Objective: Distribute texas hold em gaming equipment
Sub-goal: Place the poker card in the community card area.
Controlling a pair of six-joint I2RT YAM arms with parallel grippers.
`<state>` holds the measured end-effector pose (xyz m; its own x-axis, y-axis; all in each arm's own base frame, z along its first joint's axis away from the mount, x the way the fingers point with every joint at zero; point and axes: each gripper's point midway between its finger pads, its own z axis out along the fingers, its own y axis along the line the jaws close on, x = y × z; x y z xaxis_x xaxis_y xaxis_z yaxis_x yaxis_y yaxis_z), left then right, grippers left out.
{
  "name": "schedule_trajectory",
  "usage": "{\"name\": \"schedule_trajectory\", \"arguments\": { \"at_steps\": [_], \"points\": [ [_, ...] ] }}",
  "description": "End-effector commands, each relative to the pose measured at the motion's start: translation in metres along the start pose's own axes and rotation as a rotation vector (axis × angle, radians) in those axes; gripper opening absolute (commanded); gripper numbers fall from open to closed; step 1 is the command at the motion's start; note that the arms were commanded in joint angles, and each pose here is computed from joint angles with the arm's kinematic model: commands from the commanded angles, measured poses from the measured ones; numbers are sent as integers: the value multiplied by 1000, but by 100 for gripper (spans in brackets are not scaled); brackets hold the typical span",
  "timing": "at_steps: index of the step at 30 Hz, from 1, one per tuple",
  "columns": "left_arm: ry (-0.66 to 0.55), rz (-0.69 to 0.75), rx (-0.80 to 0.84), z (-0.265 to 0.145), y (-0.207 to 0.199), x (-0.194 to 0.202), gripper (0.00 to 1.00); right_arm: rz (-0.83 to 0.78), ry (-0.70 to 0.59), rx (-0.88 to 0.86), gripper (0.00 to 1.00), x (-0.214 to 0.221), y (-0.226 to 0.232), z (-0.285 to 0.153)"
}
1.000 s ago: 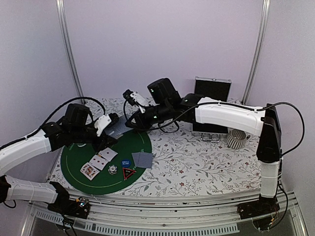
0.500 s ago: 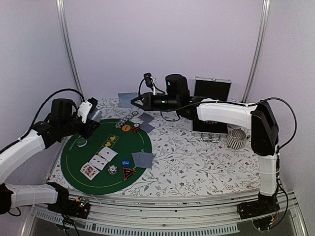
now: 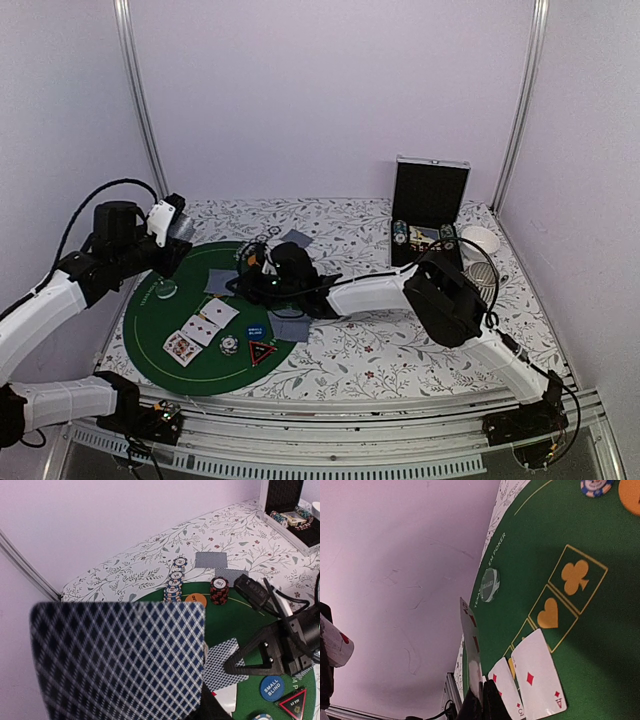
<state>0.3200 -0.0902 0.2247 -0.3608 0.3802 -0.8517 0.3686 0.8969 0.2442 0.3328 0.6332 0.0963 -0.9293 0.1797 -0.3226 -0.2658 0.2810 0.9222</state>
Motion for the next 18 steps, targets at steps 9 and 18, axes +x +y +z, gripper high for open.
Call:
{"name": "schedule_trajectory", "arguments": {
  "at_steps": [9,18],
  "points": [
    [-60,-17,20,-6,0,-10,37,223,-75,18,4,10,-21,32],
    [-65,-15,40,-5,-3,-11,37,211,-124,88,14,1,-41,28]
  ]
}}
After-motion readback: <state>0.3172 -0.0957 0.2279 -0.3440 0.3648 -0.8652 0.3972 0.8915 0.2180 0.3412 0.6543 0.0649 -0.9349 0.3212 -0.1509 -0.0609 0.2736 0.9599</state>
